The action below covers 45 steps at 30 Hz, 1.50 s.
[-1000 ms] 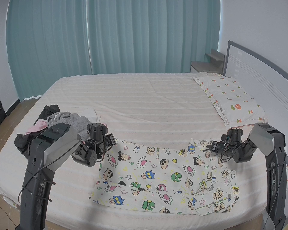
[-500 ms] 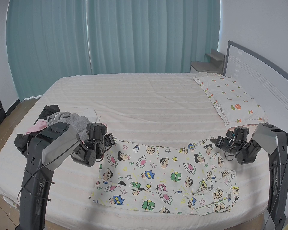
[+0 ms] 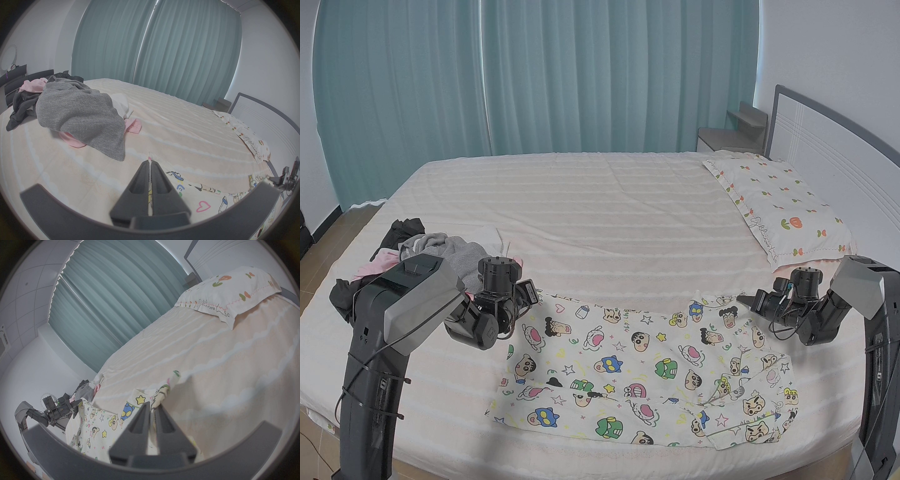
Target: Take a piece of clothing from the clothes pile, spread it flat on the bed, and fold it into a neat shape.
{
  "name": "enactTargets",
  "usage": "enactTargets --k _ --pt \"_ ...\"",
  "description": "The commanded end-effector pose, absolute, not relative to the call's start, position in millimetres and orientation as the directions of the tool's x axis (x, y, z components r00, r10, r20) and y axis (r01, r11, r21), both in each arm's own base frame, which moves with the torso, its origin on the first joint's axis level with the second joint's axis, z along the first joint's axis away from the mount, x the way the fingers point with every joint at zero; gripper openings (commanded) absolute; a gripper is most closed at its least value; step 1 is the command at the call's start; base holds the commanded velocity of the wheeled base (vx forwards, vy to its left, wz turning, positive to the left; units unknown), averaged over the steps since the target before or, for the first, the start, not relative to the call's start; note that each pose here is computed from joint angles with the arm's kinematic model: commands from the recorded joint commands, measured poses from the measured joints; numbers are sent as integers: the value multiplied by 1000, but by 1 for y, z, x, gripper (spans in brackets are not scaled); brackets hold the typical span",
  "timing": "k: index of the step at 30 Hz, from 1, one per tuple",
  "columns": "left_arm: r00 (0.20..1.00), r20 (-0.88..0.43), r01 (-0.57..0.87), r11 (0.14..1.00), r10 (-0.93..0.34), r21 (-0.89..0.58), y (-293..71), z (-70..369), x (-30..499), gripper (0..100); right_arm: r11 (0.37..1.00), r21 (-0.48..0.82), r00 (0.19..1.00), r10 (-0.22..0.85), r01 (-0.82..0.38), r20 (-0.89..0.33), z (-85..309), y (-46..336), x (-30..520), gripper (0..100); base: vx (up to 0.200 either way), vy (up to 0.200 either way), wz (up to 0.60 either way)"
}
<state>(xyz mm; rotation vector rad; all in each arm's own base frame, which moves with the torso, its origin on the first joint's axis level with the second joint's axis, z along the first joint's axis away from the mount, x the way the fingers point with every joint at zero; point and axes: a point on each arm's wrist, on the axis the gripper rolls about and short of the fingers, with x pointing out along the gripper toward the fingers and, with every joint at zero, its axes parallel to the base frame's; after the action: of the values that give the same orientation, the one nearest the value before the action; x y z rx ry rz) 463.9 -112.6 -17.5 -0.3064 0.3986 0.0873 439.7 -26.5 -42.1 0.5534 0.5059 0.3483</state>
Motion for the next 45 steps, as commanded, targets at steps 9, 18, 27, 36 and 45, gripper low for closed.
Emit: enactTargets --k 9,18,27,36,45 --pt "918 -395 -143 950 23 -278 -113 -18 463 0 788 579 790 484 -207 -376 -52 -5 443 100 0 0 0" --pt "917 -398 -143 950 23 -276 -114 -19 463 0 784 588 763 499 -197 -410 -54 3 446 0 0 0 0" --pt "914 -404 -143 952 22 -271 -113 -18 455 0 771 596 770 515 -224 -376 -49 -15 439 0 0 0 0" --pt "930 -368 -130 949 17 -287 -111 -10 449 0 740 606 764 562 -292 -318 -31 -23 421 0 0 0 0" --pt "924 -383 -124 951 7 -282 -111 0 433 0 716 612 750 597 -337 -286 -19 -26 393 0 0 0 0"
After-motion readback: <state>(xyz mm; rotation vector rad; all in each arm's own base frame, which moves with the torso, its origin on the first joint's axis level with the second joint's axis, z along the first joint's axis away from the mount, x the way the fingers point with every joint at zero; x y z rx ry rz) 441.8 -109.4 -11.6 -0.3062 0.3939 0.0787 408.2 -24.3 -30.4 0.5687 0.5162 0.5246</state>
